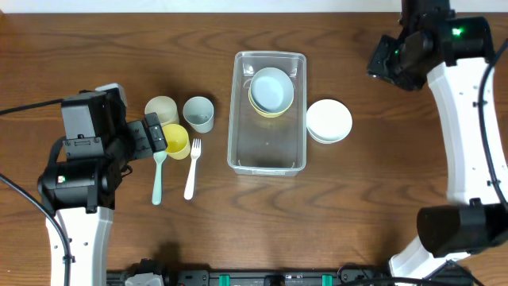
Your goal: Pack container
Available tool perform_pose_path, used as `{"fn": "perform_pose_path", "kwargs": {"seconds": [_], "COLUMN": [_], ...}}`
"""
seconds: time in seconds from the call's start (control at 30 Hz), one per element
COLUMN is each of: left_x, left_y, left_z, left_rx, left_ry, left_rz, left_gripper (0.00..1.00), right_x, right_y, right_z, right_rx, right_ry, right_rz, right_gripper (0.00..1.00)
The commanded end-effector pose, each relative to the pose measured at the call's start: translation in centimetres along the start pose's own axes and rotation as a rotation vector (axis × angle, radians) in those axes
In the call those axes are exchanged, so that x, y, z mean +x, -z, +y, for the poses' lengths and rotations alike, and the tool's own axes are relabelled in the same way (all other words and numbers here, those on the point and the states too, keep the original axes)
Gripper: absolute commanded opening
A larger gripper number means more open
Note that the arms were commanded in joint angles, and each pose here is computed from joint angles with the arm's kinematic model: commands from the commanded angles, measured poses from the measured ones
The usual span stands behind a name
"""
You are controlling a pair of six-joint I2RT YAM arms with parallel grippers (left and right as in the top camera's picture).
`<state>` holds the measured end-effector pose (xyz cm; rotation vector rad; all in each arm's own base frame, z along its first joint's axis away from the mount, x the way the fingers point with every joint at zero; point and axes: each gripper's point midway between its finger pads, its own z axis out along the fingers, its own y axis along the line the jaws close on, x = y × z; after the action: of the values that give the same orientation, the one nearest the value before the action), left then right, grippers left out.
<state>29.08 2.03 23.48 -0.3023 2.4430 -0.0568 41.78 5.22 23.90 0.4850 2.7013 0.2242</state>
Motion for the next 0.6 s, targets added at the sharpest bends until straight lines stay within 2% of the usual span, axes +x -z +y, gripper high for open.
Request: {"fn": "perform_pose_path", "kwargs": {"seconds": [0.0, 0.07, 0.2, 0.27, 0.33, 0.47, 0.57], "left_x": [-0.7, -0.7, -0.7, -0.7, -0.7, -0.7, -0.7], "left_y": [0.5, 0.5, 0.5, 0.5, 0.5, 0.5, 0.5], "left_z": [0.2, 0.2, 0.2, 0.2, 0.2, 0.2, 0.2], "left_rx": [-0.014, -0.014, -0.014, -0.014, -0.014, -0.014, -0.014], "left_ry": [-0.006, -0.006, -0.006, -0.006, -0.006, -0.006, -0.006], "left_rz": [-0.025, -0.025, -0.025, -0.025, -0.025, -0.025, -0.025], "left_gripper": [0.98, 0.98, 0.98, 0.98, 0.98, 0.98, 0.98], "right_x": [1.7, 1.8, 2.5, 3.8, 5.4, 6.9, 7.7], "right_y": [-2.0, -2.3, -3.7, -5.4, -7.7, -12.9, -16.5], "right_z": [4.3, 7.0, 12.7, 15.4, 17.3, 18.1, 18.1], "right_rx": [-0.175, -0.239, -0.318, -0.344, -0.347, -0.274, -0.259], "right_ry": [0.167, 0.22, 0.346, 0.432, 0.488, 0.513, 0.474], "right_rz": [0.072, 0.041, -0.017, -0.019, 0.005, 0.034, 0.074], "right_gripper": [0.51, 0.47, 0.3, 0.29, 0.32, 0.31, 0.19]}}
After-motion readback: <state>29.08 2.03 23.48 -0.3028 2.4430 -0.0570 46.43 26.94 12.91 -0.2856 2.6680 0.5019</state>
